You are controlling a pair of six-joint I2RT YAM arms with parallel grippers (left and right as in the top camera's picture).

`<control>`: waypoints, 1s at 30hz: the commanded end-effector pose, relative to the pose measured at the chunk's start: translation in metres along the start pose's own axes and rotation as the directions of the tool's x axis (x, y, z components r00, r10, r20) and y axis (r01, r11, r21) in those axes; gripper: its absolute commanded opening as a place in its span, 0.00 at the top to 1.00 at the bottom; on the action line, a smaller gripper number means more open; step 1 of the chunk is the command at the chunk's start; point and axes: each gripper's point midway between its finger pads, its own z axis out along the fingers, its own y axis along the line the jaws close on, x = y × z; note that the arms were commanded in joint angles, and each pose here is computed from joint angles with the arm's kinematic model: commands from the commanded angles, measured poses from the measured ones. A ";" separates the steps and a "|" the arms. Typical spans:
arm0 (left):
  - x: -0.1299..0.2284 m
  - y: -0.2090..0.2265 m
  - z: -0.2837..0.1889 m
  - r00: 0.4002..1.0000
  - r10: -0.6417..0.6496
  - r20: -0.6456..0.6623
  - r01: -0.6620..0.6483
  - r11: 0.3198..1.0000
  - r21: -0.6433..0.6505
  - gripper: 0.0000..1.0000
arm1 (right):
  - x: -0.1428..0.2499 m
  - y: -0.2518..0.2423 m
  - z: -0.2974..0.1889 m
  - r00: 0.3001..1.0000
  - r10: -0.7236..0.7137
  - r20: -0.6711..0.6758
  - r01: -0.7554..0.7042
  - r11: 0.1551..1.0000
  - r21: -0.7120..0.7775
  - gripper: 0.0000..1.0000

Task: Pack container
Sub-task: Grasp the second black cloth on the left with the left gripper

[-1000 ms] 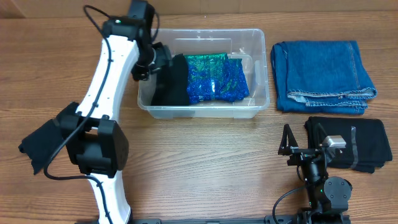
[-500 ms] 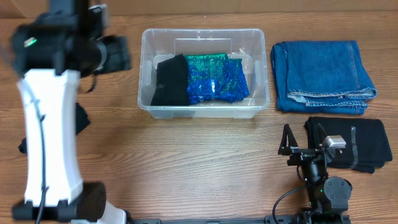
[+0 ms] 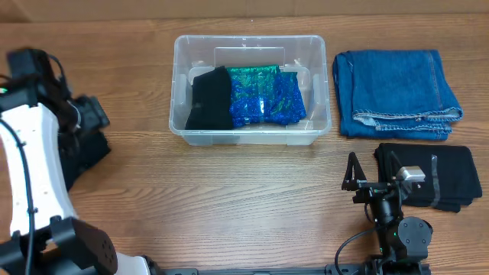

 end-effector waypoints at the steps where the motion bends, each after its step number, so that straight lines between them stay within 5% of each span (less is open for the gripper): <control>1: 0.028 0.015 0.059 0.997 0.022 -0.072 -0.026 0.998 -0.062 0.19 | 0.002 -0.001 0.000 1.000 0.002 0.002 -0.002 1.000 0.001 0.00; 4: 0.029 0.018 0.102 0.973 0.230 -0.026 -0.231 0.971 -0.064 0.15 | 0.002 -0.001 0.000 1.000 0.002 0.002 -0.002 1.000 0.001 0.00; 11: 0.003 0.013 0.129 0.890 0.441 0.113 -0.432 0.897 -0.098 0.07 | 0.002 -0.001 0.000 1.000 0.002 0.002 -0.002 1.000 0.001 0.00; 21: 0.027 0.044 0.183 0.882 0.460 -0.102 -0.471 0.862 -0.188 0.12 | 0.002 -0.001 0.000 1.000 0.002 0.002 -0.002 1.000 0.001 0.00; 27: 0.024 0.071 0.191 0.922 0.364 -0.132 -0.387 0.859 -0.335 0.24 | 0.002 -0.001 0.000 1.000 0.002 0.002 -0.002 1.000 0.001 0.00; 30: 0.018 0.071 0.193 0.926 0.361 -0.110 -0.376 0.862 -0.341 0.51 | 0.002 -0.001 0.000 1.000 0.002 0.002 -0.002 1.000 0.001 0.00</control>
